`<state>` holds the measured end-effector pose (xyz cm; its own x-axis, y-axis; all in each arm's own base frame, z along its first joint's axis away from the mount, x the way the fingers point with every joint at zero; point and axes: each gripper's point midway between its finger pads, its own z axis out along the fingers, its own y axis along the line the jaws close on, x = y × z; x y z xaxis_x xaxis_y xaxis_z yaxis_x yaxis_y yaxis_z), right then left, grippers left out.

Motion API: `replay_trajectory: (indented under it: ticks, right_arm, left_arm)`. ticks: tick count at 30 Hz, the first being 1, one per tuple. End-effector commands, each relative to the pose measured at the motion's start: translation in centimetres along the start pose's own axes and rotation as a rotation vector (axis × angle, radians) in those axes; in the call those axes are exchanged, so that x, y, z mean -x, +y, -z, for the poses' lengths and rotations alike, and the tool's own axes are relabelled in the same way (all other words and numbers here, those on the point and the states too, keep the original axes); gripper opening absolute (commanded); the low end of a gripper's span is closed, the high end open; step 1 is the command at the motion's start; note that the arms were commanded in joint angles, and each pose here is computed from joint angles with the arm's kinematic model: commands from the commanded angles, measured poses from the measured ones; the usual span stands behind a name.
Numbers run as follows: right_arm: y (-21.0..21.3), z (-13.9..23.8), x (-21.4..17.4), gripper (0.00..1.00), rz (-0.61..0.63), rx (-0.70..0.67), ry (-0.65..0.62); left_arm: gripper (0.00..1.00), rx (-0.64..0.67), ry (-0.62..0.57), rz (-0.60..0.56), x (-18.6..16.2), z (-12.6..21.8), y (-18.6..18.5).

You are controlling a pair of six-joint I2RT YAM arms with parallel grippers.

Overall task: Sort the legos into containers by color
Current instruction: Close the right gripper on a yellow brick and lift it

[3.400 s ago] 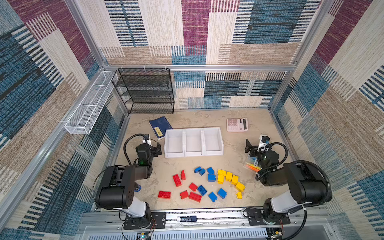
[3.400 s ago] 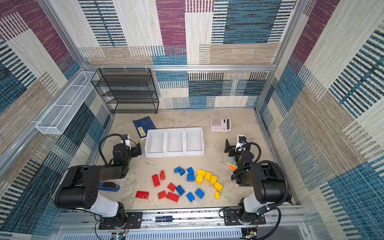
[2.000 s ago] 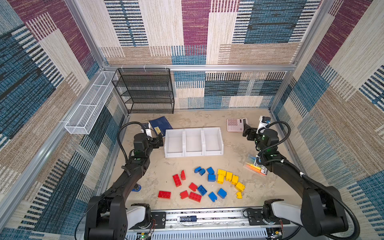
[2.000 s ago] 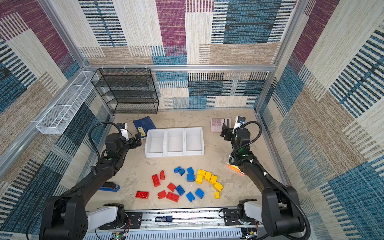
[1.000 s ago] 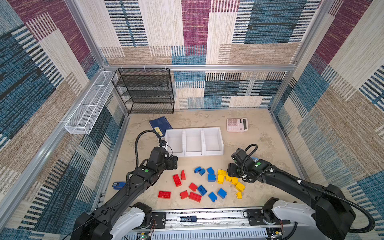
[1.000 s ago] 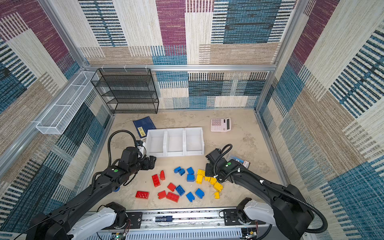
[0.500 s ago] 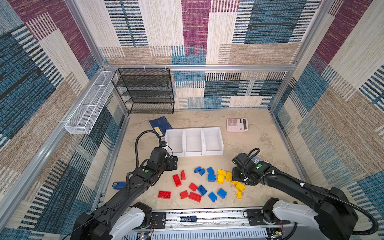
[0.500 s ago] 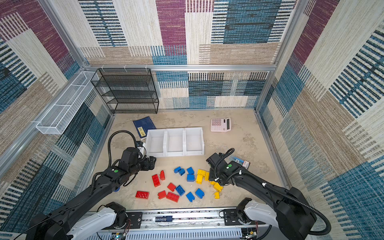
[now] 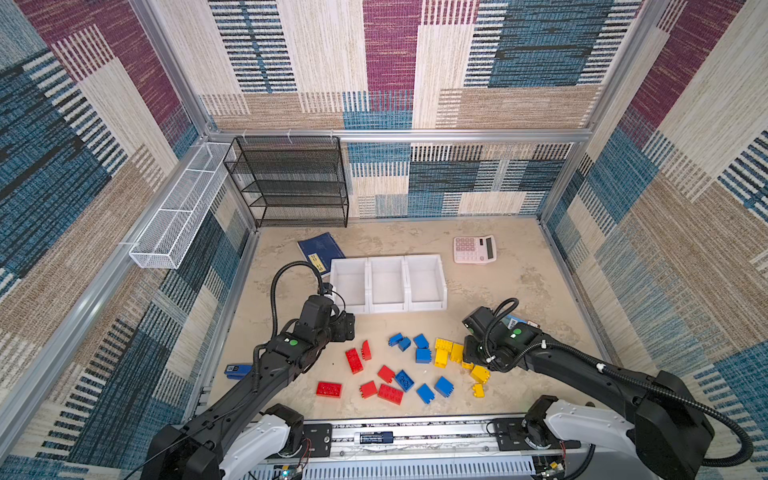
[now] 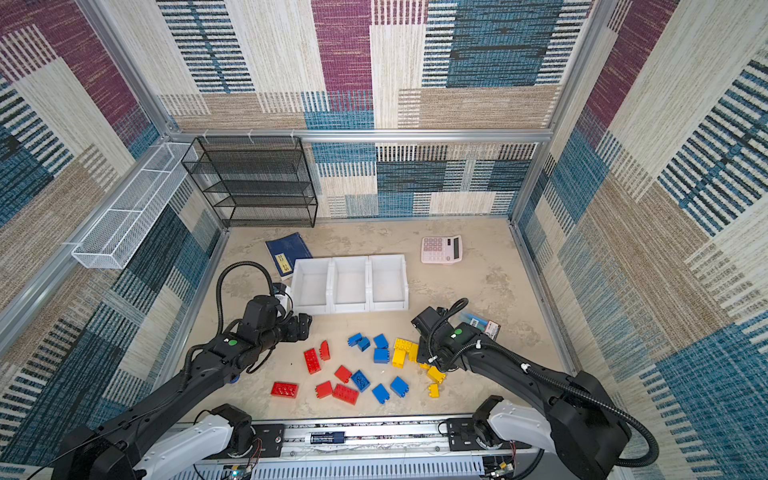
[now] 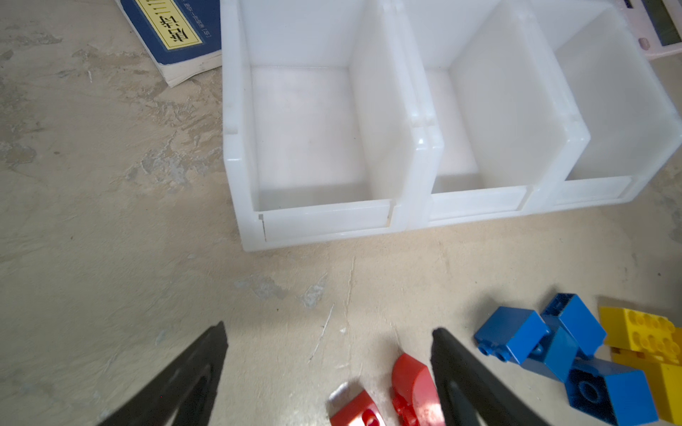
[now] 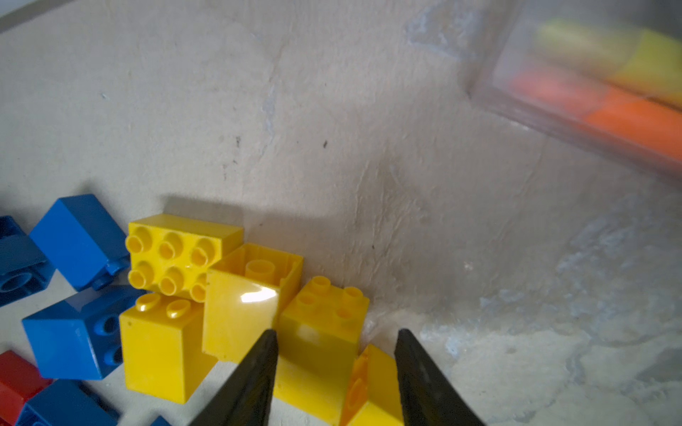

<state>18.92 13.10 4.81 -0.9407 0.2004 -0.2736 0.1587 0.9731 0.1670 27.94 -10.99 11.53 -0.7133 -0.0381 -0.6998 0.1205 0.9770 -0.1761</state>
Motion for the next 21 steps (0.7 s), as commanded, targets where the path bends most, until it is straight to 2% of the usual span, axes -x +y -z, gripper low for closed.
replay_trajectory:
  ticks: [1, 10, 21]
  right_arm:
    - [0.7, 0.0, 0.3, 0.55, -0.006, 0.024, -0.005]
    - [0.1, -0.8, -0.6, 0.53, -0.012, 0.009, 0.022]
    - [-1.5, 0.4, -0.9, 0.52, -0.048, -0.036, 0.007]
  left_arm:
    - [0.9, 0.003, 0.009, 0.006, -0.2, -0.1, 0.1]
    - [0.89, -0.001, 0.014, 0.009, -0.4, -0.1, -0.1]
    - [0.89, -0.004, 0.019, 0.008, -0.5, -0.1, -0.1]
